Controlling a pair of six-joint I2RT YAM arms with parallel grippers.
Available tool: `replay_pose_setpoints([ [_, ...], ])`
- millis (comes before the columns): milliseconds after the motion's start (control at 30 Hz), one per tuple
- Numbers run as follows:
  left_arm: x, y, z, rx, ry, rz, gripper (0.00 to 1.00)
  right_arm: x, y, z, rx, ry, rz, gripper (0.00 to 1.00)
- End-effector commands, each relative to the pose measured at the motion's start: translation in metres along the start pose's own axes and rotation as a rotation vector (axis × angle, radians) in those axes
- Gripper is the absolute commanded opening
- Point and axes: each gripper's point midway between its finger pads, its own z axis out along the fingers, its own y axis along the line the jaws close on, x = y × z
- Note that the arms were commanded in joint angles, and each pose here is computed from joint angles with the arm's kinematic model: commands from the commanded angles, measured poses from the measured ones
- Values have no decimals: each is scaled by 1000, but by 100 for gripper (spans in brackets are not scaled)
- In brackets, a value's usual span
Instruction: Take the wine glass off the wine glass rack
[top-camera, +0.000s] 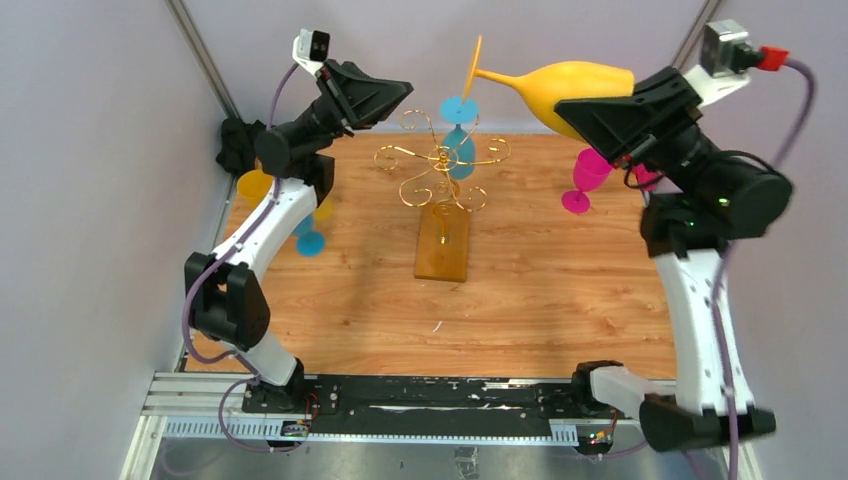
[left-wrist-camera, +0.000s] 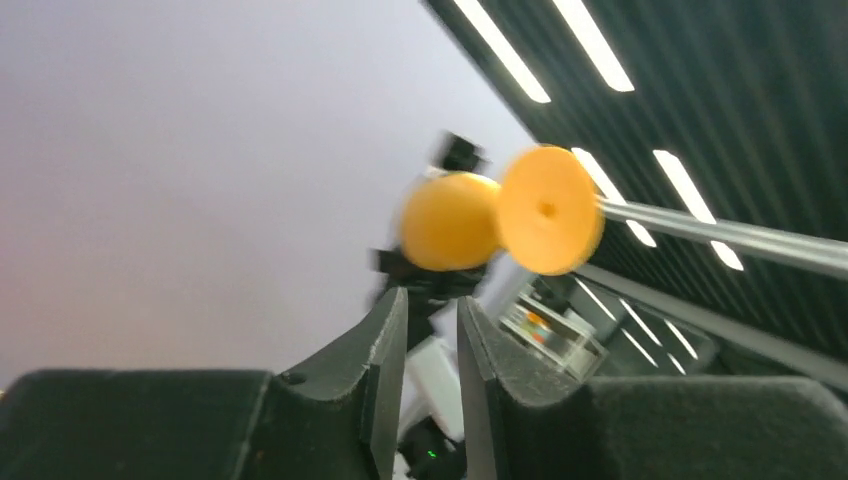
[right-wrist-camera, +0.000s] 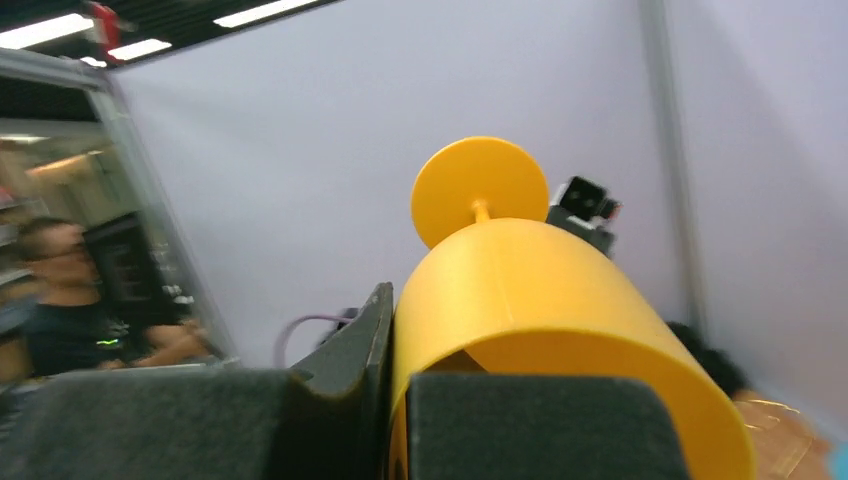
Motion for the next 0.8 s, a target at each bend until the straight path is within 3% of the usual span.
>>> replay_pose_setpoints([
  [0, 2, 60, -12, -436, 55, 197, 26, 25, -48, -57, 604, 210, -211, 0],
  [67, 4, 104, -51, -809, 69, 213, 21, 18, -67, -97, 894, 246, -286, 0],
  [133, -11, 119, -87, -1138, 64, 372, 14, 24, -76, -134, 1097, 314, -279, 0],
  [233, -24, 113, -118, -1387, 74, 522, 0, 34, -100, -193, 1381, 403, -279, 0],
  [433, -31, 94, -155, -1546, 21, 613, 0, 81, -128, -289, 1730, 651, -211, 0],
  [633, -20, 82, -170, -1563, 44, 637, 0, 144, -150, -341, 1808, 882, -61, 0],
  [767, -15, 84, -176, -1571, 71, 640, 6, 174, -169, -361, 1817, 976, 21, 0],
])
